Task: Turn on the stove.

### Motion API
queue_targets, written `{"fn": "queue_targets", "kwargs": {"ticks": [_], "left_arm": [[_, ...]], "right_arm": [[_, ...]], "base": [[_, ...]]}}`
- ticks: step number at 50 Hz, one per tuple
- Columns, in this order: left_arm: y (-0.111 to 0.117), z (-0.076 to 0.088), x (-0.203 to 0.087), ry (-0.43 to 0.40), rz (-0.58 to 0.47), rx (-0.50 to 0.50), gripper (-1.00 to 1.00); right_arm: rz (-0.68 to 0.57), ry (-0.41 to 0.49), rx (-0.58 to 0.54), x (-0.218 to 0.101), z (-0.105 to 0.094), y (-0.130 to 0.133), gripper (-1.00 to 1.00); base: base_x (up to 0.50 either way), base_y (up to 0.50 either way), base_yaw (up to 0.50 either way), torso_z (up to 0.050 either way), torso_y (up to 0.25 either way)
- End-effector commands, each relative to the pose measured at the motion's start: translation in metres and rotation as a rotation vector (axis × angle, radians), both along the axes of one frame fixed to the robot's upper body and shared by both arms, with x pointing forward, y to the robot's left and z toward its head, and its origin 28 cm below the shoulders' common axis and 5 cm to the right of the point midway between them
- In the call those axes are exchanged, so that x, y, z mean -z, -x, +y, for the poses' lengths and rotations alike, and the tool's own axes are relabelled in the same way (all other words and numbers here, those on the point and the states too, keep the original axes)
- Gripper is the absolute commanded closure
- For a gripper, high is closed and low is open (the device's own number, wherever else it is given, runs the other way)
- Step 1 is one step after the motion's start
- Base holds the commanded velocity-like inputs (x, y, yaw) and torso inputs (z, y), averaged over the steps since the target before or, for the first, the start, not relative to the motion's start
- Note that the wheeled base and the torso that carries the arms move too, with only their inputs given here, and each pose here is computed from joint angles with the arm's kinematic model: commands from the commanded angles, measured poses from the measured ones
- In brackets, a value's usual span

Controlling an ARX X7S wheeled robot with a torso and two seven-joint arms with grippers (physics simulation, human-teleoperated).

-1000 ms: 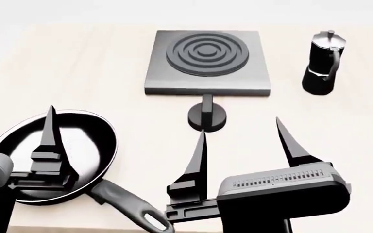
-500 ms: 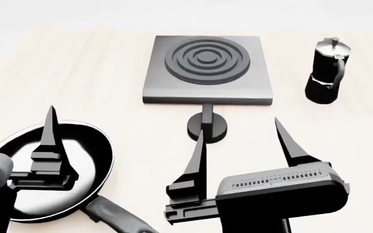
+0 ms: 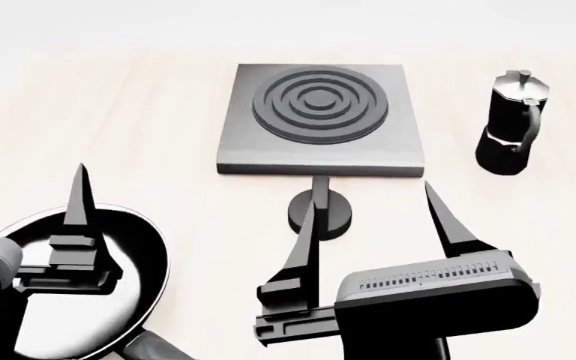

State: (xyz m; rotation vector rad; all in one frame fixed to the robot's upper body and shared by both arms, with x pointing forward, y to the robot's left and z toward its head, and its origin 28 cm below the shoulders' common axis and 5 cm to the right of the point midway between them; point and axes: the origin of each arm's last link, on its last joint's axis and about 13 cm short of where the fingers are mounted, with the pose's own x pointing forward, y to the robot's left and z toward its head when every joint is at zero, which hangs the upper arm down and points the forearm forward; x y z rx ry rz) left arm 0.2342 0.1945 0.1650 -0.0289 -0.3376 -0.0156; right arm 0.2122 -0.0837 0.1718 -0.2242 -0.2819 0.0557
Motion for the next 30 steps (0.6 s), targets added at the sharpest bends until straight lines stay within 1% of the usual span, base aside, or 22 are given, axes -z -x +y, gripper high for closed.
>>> {"fn": "queue_targets", "kwargs": {"ticks": [1,30], "left_arm": [[0.0001,-0.0006,-0.0003,0.000,0.000,0.001,-1.00],[-0.0001,-0.0002,0.0002,0.003,0.001,0.001,-1.00]], "right_arm": [[0.000,-0.001,-0.002,0.0001,-0.0002,-0.0001,-1.00],[-0.002,0.004,-0.002,-0.0003,0.0002,0.0000,-1.00]], "base": [[0.11,0.00,0.00,0.000,0.000],[0.11,0.00,0.00,0.000,0.000]]}}
